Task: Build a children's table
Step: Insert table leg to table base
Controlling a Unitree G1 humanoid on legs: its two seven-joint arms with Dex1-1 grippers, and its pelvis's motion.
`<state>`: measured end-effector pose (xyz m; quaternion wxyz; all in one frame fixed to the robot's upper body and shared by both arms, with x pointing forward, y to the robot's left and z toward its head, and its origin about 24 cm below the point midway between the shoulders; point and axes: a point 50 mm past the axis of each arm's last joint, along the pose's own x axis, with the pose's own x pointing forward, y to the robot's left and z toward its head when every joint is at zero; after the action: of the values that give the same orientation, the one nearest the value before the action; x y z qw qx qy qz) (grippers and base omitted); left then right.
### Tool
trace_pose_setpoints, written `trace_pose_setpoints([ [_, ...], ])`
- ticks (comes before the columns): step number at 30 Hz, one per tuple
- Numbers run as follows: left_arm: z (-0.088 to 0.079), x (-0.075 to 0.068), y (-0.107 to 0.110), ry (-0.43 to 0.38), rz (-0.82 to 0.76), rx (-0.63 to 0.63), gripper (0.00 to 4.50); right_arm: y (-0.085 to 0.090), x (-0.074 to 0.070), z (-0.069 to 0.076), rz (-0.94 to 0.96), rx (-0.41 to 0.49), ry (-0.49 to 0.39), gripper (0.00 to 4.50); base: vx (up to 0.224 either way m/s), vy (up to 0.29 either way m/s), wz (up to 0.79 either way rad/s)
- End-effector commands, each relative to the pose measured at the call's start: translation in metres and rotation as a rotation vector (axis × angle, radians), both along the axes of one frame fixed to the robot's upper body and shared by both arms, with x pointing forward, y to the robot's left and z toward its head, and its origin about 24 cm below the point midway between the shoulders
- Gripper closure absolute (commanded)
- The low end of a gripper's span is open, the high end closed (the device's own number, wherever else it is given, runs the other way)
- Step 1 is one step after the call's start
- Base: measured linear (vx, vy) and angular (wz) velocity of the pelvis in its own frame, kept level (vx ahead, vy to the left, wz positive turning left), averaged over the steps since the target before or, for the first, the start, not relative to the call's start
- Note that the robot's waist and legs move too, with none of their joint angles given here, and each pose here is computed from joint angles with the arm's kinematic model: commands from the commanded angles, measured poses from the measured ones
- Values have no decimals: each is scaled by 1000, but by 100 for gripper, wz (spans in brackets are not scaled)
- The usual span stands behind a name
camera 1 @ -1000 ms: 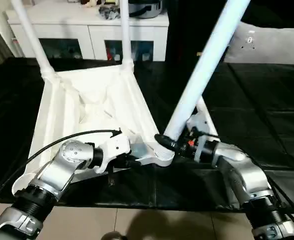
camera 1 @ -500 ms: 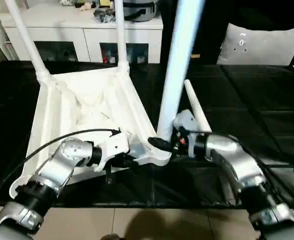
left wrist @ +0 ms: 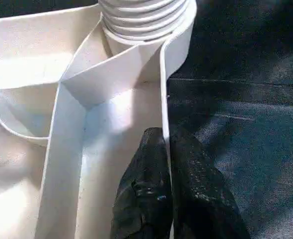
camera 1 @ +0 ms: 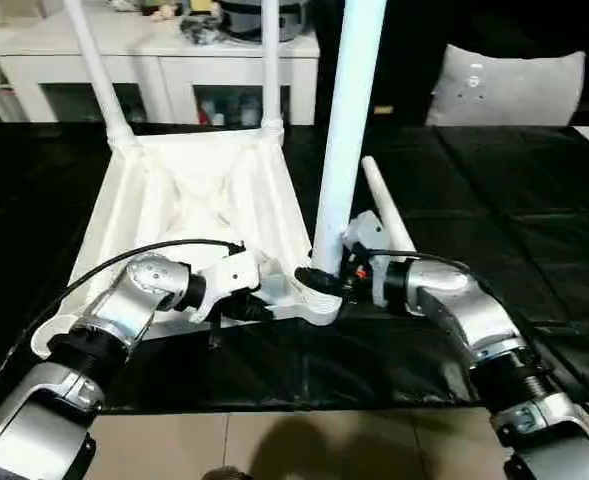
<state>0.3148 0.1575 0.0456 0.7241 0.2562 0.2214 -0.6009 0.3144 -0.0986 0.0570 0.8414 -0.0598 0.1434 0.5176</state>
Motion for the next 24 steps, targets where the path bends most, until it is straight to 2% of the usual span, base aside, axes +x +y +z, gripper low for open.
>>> trace_pose_setpoints([
  [1,20,4,1,-78,2,-55,450,-12,-14,-49,-84,-147,187,261,-18,27,-18],
  [8,10,-26,8,-8,100,-81,450,-3,-7,-51,-197,-143,165,261,-3,4,-3],
  [11,13,-42,-3,-4,159,-106,450,3,-1,-51,-251,-141,158,261,-19,-39,0],
  [14,18,-53,-17,-15,190,-124,450,9,3,-49,-277,-134,159,261,113,-56,-30],
  [20,25,-56,-26,-35,212,-128,450,18,4,-47,-237,-119,157,261,14,7,-8],
  [24,19,-52,-29,-48,239,-96,450,20,4,-47,-227,-112,161,261,0,0,0],
])
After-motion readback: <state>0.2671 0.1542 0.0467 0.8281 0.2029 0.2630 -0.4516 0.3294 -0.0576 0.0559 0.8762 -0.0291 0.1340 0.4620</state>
